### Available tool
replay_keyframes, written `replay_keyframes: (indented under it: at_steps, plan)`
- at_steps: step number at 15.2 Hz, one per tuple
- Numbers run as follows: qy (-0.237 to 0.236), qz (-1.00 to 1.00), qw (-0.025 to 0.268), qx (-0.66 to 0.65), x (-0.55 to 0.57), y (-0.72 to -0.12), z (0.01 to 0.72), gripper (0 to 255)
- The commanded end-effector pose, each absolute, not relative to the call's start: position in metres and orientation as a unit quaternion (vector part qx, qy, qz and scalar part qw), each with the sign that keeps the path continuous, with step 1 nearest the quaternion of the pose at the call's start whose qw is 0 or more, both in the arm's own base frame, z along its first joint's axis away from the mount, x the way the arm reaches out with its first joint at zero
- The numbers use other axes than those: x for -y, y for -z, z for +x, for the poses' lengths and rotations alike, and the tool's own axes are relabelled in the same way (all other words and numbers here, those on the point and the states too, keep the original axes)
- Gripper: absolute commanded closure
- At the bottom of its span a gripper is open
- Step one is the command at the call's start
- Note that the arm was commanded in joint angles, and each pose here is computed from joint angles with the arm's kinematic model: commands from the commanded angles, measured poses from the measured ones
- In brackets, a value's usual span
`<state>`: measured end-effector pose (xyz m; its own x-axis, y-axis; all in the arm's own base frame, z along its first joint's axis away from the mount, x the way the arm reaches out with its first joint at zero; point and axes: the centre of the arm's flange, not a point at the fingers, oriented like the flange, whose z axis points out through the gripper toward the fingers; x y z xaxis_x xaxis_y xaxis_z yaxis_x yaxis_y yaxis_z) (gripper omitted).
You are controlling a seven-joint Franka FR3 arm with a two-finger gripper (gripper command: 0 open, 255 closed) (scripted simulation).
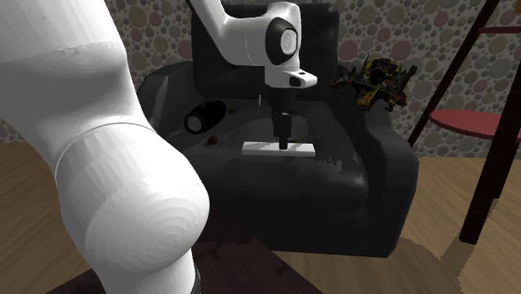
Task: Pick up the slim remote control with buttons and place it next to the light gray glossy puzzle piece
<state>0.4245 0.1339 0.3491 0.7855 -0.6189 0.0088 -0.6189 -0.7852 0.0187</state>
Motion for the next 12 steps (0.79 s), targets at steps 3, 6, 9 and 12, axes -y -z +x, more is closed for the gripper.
replay_keyframes:
  at_steps: [3, 6, 9, 12]
  plan:
    - [-0.001, 0.945, 0.01, 0.328, -0.1338, -0.3306, 0.4253, 0]
    - [-0.001, 0.945, 0.01, 0.328, -0.1338, -0.3306, 0.4253, 0]
    - [-0.001, 0.945, 0.01, 0.328, -0.1338, -0.3306, 0.4253, 0]
    - [-0.001, 0.945, 0.01, 0.328, -0.1338, -0.3306, 0.4253, 255]
